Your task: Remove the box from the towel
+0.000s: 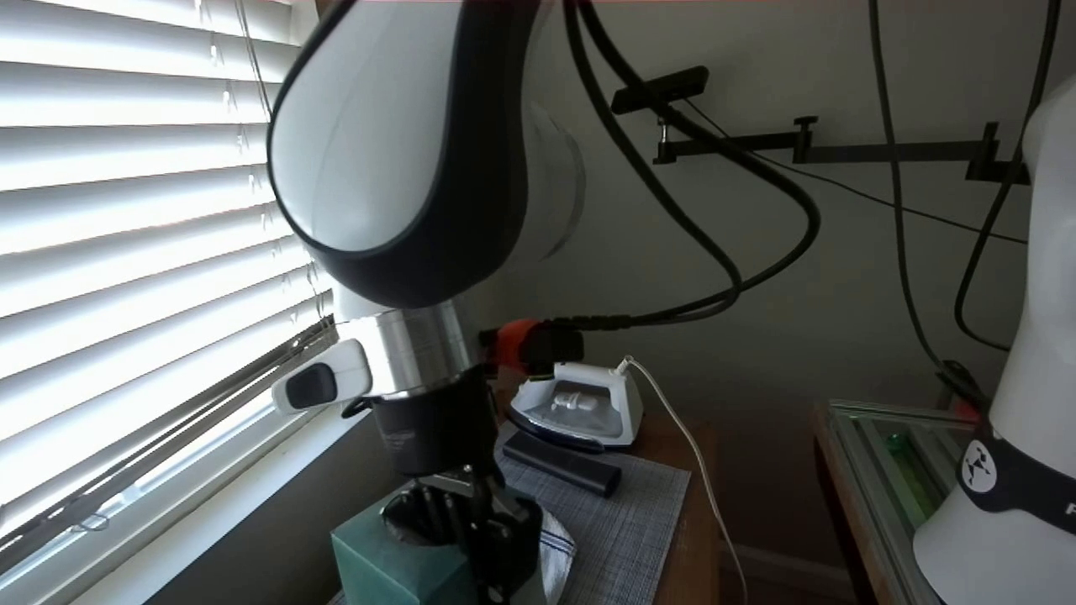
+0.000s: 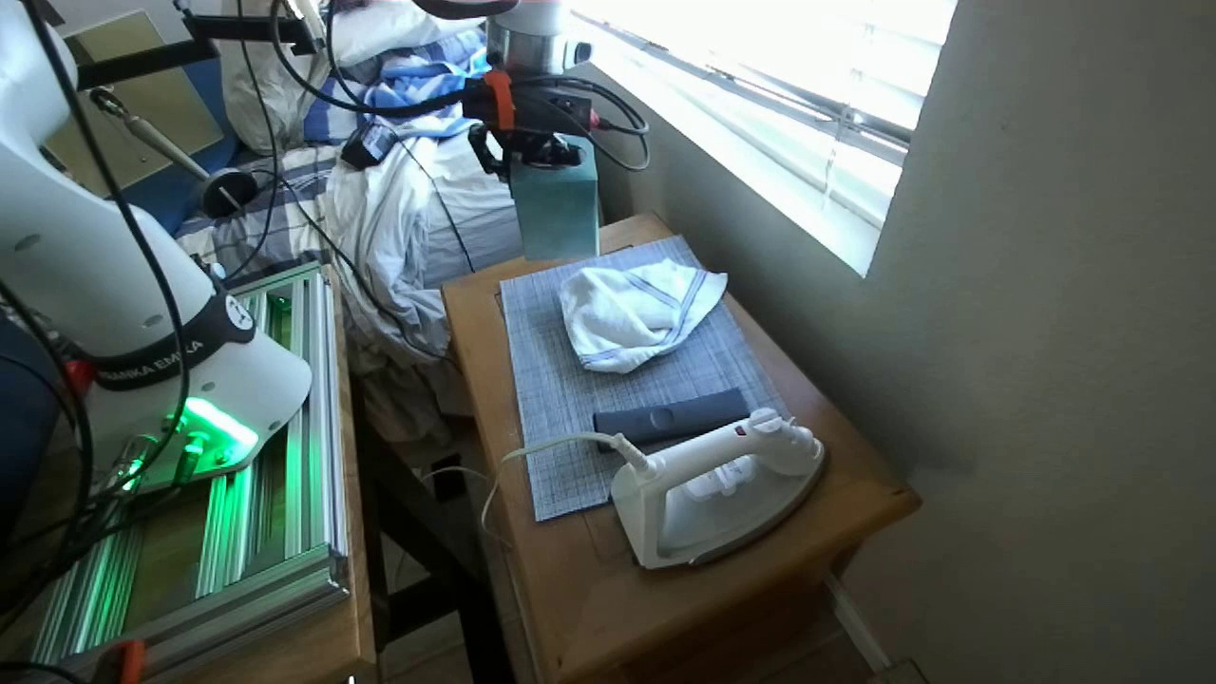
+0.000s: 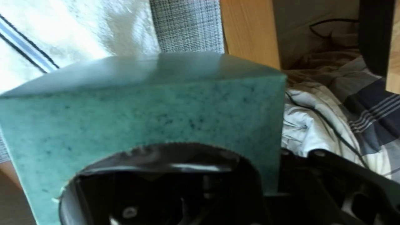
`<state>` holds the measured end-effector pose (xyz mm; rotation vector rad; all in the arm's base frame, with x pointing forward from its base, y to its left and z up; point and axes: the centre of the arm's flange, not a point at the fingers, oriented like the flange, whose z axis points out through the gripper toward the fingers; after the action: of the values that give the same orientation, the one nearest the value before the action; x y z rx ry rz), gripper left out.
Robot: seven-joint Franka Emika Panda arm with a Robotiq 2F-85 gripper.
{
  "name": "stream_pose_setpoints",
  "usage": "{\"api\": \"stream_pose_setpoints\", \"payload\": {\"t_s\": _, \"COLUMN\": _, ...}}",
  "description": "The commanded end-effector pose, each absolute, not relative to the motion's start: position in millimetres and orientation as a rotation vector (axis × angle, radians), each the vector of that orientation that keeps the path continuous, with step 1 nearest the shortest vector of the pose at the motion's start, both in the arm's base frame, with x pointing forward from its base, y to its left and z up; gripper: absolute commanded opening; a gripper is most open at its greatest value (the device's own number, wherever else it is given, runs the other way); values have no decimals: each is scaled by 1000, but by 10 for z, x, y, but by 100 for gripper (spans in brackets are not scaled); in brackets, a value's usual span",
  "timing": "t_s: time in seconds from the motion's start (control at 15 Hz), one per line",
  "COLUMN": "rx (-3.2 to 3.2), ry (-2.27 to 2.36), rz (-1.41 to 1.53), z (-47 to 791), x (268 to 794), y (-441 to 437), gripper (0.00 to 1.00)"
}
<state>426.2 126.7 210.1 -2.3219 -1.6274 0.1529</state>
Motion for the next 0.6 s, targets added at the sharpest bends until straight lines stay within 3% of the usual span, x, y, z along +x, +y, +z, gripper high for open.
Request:
{"api": "stream_pose_setpoints", "payload": {"t_s": 0.0, "rx": -2308, "ry": -1640, "rz": 172, "z": 2107, "x": 4193, "y": 1288, "gripper": 6}}
{"api": "stream_pose_setpoints", "payload": {"t_s": 0.53, "rx": -2237, "ry": -1796, "rz": 285, "z": 1934, "x": 3699, "y": 1594, "gripper": 1}}
